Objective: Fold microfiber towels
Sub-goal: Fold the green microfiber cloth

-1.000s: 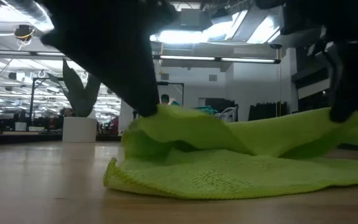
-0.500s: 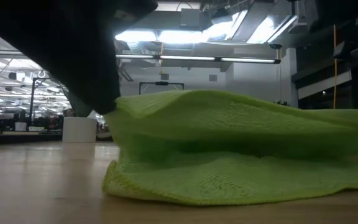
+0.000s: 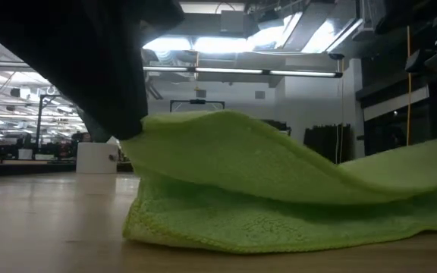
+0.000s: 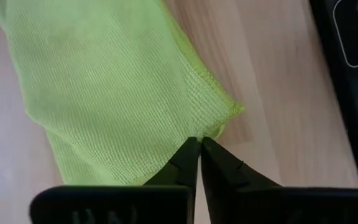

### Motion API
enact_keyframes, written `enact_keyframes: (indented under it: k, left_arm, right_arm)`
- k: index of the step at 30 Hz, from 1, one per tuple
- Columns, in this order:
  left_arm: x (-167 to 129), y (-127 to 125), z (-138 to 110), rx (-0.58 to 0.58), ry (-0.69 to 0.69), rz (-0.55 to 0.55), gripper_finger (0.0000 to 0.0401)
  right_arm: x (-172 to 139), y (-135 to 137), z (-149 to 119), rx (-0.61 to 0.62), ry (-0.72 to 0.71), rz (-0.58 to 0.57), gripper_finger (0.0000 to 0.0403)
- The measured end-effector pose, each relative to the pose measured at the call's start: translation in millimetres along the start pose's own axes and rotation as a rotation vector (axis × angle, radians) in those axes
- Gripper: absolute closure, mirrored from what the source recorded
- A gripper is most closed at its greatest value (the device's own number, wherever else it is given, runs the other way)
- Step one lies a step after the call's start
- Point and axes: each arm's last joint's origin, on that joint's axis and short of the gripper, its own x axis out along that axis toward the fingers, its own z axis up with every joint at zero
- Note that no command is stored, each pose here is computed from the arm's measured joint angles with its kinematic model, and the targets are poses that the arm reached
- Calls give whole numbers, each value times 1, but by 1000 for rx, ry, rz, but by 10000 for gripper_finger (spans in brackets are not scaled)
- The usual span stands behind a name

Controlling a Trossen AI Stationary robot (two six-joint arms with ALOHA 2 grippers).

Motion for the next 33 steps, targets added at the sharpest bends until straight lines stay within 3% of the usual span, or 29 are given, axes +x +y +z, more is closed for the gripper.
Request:
enact_keyframes:
  k: [11,17,22,26,30,33]
  left_arm:
    - [4,8,2,-54,60,-109,309]
    - [-17,17,2,-43,63,-70,304]
    - [-57,29,-10,-15,96,101,307]
    - [-78,33,-17,-36,37,291,308]
    - [-83,35,-21,-121,-22,420,308]
    - [-85,40,-27,-235,-40,503,308]
  right_arm:
    - [0,0,-1,-1,23,12,249]
    - [0,2,1,26,8,32,231]
    - [0,14,10,60,-118,125,230]
    - [11,28,26,122,-399,129,230]
    - [48,43,47,232,-599,133,234]
    - [81,44,54,295,-675,67,241]
